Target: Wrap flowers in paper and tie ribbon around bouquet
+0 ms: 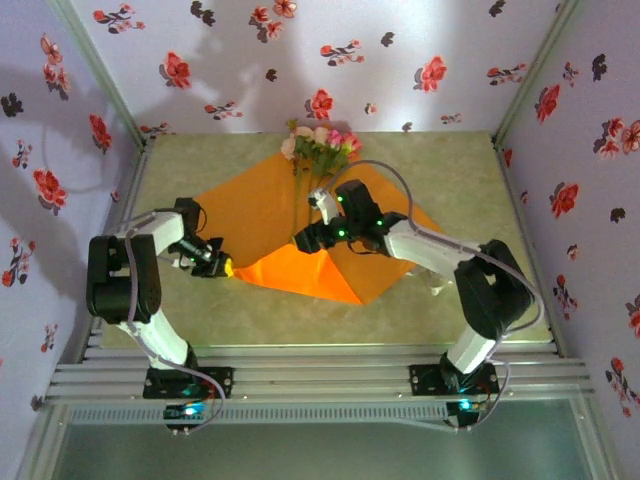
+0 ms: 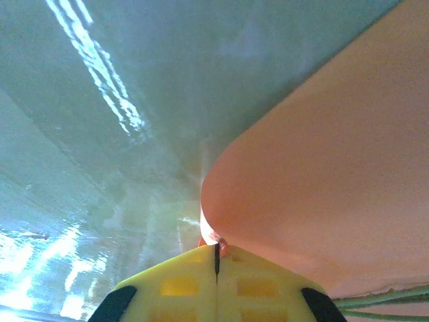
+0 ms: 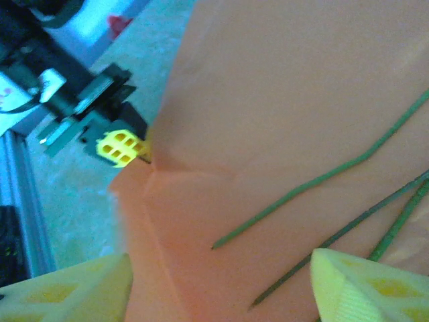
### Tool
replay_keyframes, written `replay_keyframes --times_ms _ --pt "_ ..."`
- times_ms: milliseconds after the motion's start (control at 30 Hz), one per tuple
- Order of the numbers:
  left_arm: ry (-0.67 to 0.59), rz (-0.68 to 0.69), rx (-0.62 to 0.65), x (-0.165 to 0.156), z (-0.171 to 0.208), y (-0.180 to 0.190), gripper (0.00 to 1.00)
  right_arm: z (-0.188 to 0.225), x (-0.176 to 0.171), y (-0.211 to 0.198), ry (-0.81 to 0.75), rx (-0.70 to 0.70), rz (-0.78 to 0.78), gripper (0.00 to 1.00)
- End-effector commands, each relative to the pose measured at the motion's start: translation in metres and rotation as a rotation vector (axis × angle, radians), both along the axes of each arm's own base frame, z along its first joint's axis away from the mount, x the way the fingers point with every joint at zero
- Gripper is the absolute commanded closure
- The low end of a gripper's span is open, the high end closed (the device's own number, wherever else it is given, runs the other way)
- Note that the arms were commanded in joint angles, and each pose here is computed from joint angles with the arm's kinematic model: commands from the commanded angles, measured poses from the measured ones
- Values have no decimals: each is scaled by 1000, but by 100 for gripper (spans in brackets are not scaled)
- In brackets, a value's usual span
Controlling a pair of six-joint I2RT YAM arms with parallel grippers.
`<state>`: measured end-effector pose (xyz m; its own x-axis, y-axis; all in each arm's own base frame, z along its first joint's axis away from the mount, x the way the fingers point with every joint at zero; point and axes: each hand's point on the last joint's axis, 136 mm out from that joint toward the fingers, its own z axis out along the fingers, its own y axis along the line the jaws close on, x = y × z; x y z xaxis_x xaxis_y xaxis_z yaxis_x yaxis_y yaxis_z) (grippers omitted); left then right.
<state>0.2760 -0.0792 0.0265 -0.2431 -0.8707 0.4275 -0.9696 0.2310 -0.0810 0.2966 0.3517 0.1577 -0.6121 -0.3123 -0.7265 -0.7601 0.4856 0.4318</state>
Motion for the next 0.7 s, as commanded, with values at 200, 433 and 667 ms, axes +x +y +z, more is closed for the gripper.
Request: replay_keyframes --times_ms 200,433,667 --pt "58 14 14 -7 -4 1 100 -9 -22 -23 -133 -25 81 17" --pt "57 3 21 -9 -4 1 100 -50 22 -49 47 -75 -110 20" --pt "44 -8 24 -7 -3 1 100 -79 40 -33 118 -109 -121 28"
